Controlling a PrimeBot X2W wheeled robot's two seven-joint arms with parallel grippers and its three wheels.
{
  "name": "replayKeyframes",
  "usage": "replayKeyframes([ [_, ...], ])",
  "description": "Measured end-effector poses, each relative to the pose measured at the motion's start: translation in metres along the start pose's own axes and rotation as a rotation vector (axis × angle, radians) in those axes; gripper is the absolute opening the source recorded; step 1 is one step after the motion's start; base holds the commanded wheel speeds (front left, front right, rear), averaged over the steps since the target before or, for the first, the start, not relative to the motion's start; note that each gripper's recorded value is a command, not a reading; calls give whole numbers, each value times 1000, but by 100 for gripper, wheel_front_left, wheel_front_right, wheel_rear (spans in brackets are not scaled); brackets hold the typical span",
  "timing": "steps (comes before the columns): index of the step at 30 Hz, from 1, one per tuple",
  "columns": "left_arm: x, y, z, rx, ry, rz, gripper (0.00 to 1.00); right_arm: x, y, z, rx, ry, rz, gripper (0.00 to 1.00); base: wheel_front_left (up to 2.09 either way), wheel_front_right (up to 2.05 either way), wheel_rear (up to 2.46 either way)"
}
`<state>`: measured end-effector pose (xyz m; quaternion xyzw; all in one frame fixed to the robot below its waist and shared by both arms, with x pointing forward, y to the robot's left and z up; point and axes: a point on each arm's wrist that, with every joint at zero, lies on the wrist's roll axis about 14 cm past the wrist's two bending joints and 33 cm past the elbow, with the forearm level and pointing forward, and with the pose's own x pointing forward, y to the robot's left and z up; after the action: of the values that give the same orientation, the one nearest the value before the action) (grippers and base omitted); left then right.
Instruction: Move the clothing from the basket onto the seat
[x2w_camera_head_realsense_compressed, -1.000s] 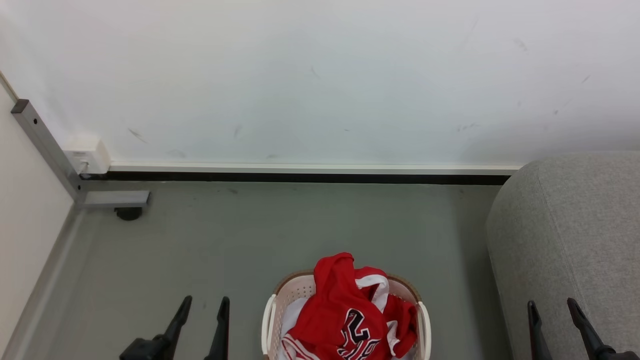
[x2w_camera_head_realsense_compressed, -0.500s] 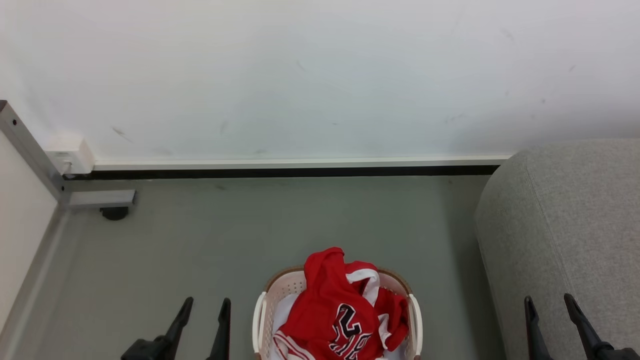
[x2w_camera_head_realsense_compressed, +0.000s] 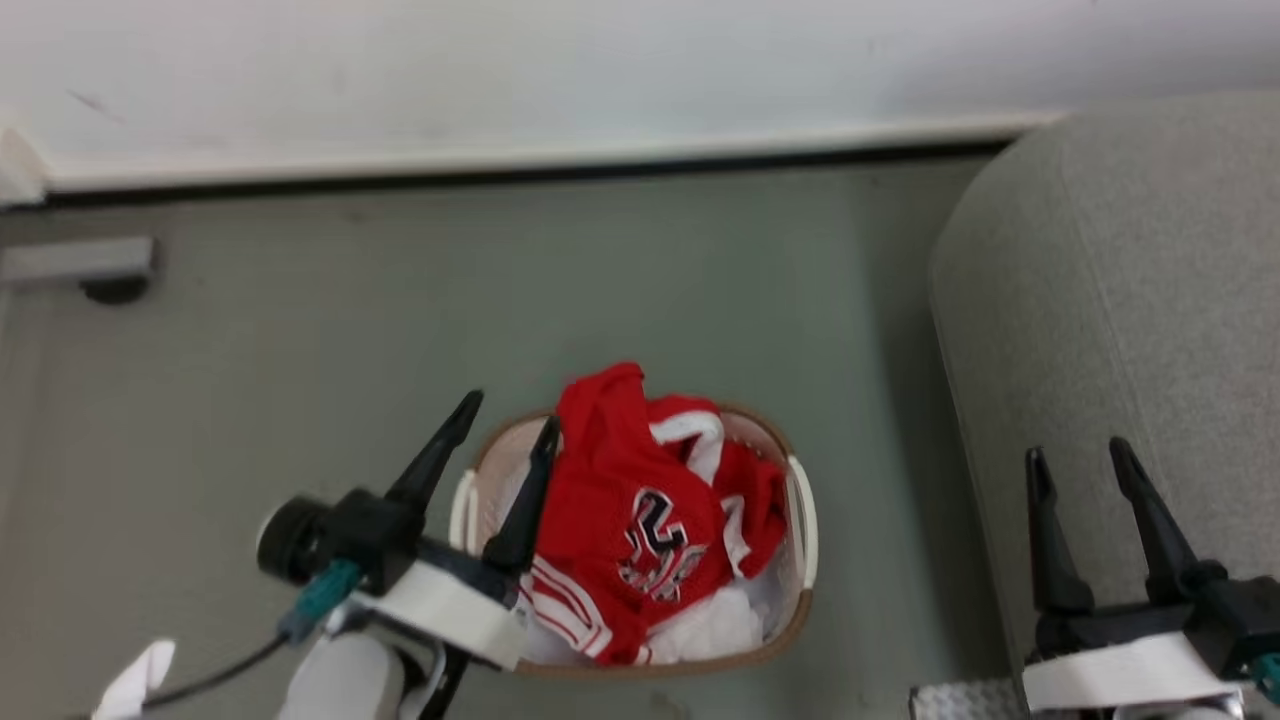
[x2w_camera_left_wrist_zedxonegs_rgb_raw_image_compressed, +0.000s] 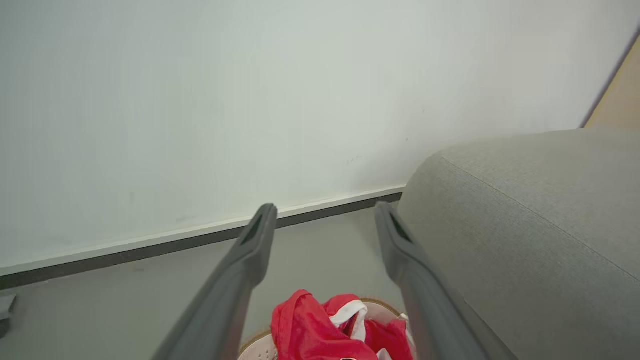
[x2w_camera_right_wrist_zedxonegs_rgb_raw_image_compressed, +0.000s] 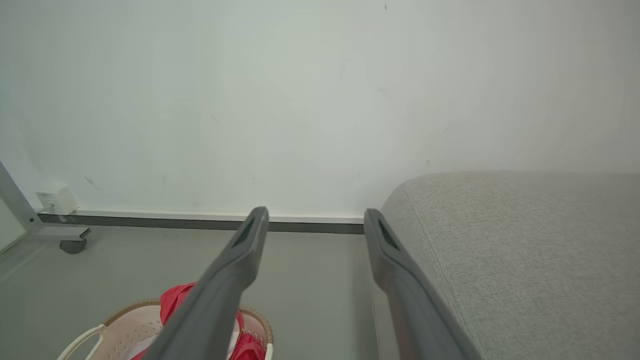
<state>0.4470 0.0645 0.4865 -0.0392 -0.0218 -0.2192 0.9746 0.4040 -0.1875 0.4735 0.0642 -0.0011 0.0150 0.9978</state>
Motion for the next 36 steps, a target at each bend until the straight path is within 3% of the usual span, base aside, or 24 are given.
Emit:
replayKeyframes([
  [7,56,-21,-52,20,83,-179,100,35,-3,-23,13,33,6,100,0,0,0],
  [13,77,-29,-137,18,269,-258,100,53,-13,-54,15,94,-12,100,0,0,0],
  [20,85,-40,-216,-17,466,-283,100,65,-22,-82,11,141,-26,100,0,0,0],
  [25,77,-27,-267,17,627,-242,100,70,-23,-100,13,170,-23,100,0,0,0],
  [36,60,-10,-323,31,779,-188,100,72,-29,-122,4,211,-31,100,0,0,0],
])
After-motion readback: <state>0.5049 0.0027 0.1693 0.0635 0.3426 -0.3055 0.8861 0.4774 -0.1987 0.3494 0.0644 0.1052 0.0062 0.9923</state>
